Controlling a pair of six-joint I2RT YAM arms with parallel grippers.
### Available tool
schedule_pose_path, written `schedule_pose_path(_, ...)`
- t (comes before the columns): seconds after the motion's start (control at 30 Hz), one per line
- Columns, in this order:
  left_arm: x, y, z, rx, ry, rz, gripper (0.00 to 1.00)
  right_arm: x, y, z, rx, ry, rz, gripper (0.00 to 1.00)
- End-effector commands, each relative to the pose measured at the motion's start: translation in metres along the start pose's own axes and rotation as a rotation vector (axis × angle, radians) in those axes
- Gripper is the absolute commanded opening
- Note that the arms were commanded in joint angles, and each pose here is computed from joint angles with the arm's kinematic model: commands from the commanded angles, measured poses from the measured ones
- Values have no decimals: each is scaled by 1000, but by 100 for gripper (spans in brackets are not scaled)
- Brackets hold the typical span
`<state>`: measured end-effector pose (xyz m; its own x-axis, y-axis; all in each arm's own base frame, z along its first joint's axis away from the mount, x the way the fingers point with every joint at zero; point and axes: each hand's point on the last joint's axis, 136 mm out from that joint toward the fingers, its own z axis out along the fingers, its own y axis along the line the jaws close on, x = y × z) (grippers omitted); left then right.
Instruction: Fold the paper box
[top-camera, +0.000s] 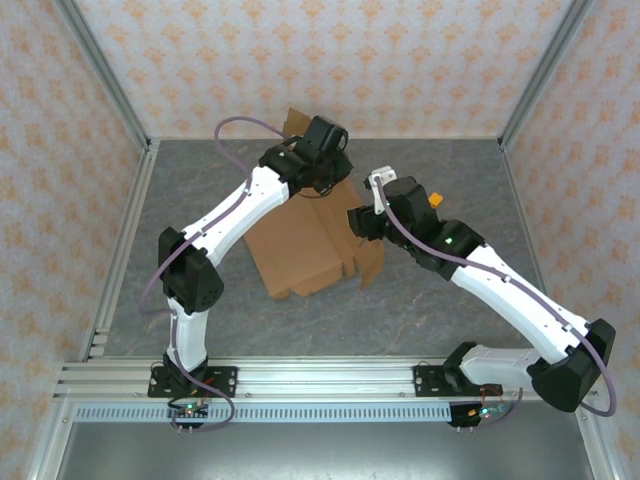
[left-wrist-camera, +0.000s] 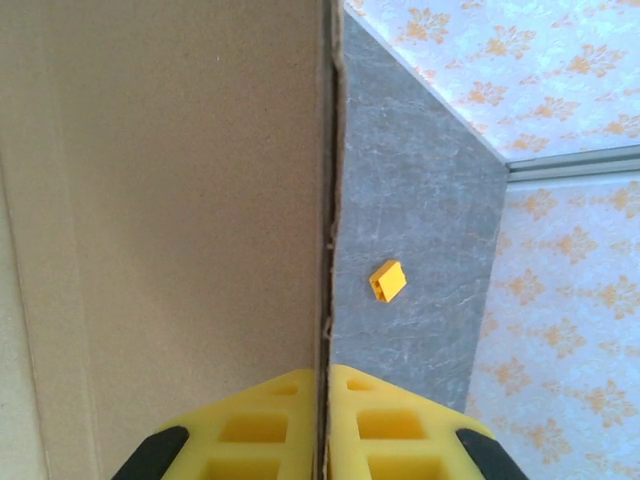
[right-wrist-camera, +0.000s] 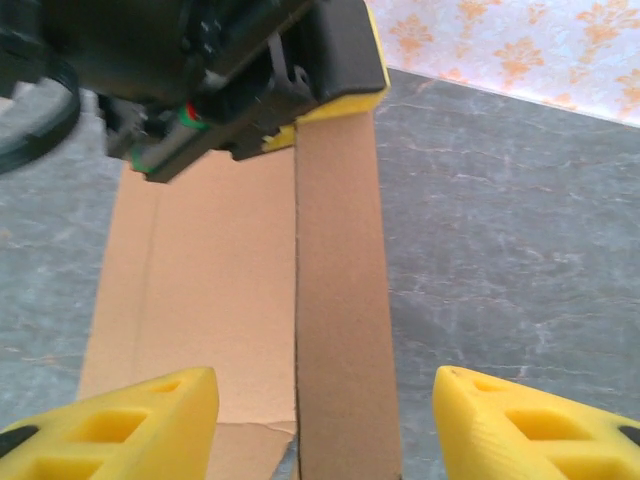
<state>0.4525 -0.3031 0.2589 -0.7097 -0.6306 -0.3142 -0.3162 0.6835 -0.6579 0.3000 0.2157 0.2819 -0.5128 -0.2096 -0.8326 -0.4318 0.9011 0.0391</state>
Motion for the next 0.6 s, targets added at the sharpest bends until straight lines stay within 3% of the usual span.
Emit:
schedule_pose_path(0.0,-5,0,0,-12,-10,-51,10,-3,-12,5,88,14,-103,57)
schedule_pose_path(0.27,-4,3,5,-23,-1,-59,10,-7,-15,24,154,20,-174,40)
schedule_pose_path(0.57,0,5,14,-26,23,-77,13,-8,-20,36,248,26,-242,30)
